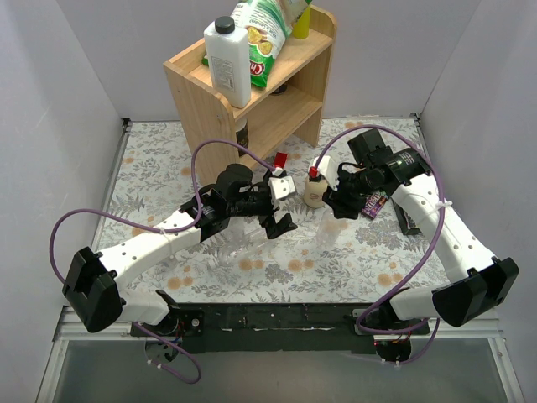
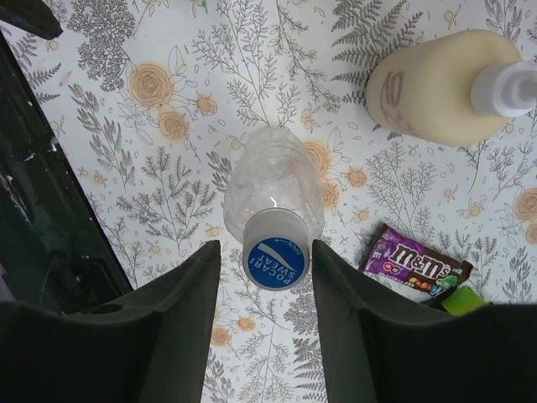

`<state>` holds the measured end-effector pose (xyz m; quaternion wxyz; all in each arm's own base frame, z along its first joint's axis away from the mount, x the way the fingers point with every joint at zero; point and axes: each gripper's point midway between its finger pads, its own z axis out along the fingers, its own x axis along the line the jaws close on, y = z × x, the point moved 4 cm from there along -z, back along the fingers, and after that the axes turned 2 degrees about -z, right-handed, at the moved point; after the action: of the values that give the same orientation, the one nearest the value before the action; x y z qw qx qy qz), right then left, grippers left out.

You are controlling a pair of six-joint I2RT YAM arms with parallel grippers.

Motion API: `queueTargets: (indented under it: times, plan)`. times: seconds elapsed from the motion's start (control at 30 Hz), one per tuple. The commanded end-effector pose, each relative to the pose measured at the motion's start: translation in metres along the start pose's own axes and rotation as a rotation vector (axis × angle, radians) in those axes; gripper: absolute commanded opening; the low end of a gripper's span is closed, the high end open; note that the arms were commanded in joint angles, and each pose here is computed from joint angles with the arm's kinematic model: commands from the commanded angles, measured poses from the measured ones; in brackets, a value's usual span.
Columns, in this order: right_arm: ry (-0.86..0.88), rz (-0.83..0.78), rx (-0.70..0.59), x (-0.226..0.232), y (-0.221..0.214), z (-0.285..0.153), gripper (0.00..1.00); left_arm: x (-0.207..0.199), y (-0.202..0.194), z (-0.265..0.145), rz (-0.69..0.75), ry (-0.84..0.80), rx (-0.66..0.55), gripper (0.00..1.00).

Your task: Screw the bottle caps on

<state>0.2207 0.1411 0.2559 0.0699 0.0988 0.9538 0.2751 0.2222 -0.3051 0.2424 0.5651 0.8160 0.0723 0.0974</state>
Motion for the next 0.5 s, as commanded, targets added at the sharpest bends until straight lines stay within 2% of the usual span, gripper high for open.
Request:
queueTargets:
  times: [0.0,0.13,0.17,0.23,0.27,0.3,0.4,0.47]
  plan:
    - [-0.015,0.006,-0.020,-0.005,0.004,0.001,0.56,-0.004,0.005,-0.002,0.005,-0.012,-0.028,0.98]
    - [-0.025,0.010,-0.025,-0.008,0.007,0.001,0.57,-0.004,0.006,-0.003,0.008,-0.010,-0.031,0.98]
    - [-0.027,0.010,-0.027,-0.009,0.008,0.001,0.61,-0.004,0.007,-0.003,0.009,-0.009,-0.033,0.98]
    - [-0.039,0.014,-0.038,-0.012,0.011,0.000,0.64,-0.003,0.008,-0.003,0.011,-0.003,-0.036,0.98]
    - [-0.056,0.017,-0.050,-0.015,0.015,-0.002,0.67,-0.002,0.009,-0.002,0.013,0.000,-0.041,0.98]
    - [-0.072,0.019,-0.065,-0.017,0.019,-0.006,0.80,-0.001,0.011,-0.003,0.010,0.004,-0.047,0.98]
    - [-0.153,0.011,-0.181,-0.025,0.049,-0.035,0.89,0.001,0.031,-0.008,0.012,0.017,-0.084,0.98]
    - [-0.199,0.004,-0.262,-0.027,0.071,-0.061,0.91,0.005,0.053,-0.018,0.025,0.041,-0.111,0.98]
